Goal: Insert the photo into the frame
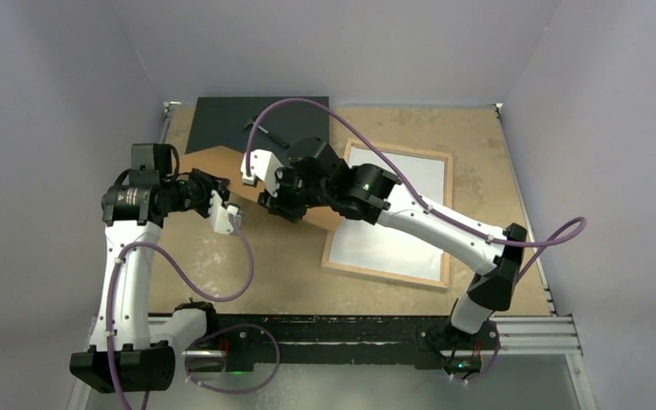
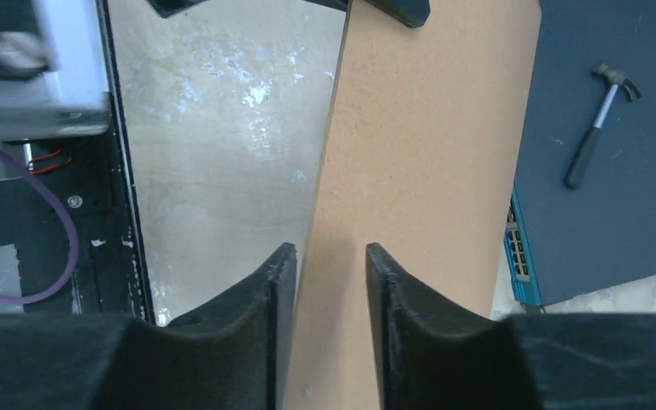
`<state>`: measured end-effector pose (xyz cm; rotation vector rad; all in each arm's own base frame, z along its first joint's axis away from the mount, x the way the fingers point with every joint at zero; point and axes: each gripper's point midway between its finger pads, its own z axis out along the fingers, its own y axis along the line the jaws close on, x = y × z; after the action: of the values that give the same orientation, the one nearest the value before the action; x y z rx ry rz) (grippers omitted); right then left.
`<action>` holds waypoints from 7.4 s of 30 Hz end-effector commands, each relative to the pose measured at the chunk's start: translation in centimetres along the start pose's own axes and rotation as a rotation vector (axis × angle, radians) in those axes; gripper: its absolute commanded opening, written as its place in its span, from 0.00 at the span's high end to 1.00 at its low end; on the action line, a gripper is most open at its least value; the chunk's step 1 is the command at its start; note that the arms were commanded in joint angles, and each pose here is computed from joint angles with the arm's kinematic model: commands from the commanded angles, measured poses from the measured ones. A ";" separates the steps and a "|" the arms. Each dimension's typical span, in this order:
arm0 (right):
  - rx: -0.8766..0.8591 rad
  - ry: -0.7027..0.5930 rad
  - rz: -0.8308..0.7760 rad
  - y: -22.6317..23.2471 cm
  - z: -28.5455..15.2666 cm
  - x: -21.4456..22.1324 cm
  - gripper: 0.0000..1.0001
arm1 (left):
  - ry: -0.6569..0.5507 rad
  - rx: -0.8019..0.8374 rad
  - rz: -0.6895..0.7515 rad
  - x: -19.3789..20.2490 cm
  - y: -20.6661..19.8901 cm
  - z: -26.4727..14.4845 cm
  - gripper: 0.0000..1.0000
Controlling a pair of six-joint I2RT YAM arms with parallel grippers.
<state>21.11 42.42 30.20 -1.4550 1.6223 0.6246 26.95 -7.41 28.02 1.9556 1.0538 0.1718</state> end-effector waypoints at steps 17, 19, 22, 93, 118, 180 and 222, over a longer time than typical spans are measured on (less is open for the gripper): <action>0.248 0.056 -0.056 -2.6 1.7 0.1 0.73 | -0.091 -0.234 0.115 -4.7 6.1 -3.9 1.00; 0.254 0.049 -0.070 -2.3 1.8 0.0 0.66 | -0.090 -0.244 0.115 -4.8 6.3 -4.1 1.00; 0.254 0.043 -0.086 -2.0 2.1 -0.1 0.60 | -0.088 -0.257 0.119 -4.9 6.6 -4.3 1.00; -0.195 -1.251 0.800 -10.5 -22.3 -5.0 1.00 | -0.584 -0.248 -1.734 2.5 7.7 -2.3 0.06; -0.231 -1.258 0.878 -11.2 -21.0 -3.4 1.00 | -0.534 -0.390 -1.765 5.5 11.8 -1.7 0.22; 0.469 -0.752 1.484 -13.6 -21.5 29.6 1.00 | -0.018 0.240 -1.560 2.0 0.3 21.3 0.33; 0.525 -0.740 1.554 -14.2 -21.0 32.9 1.00 | -0.009 0.277 -1.562 1.1 -0.5 21.7 0.39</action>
<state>30.08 5.16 14.51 0.6883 1.8306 1.2339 37.31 -19.73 12.96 0.8247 2.3703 -0.8500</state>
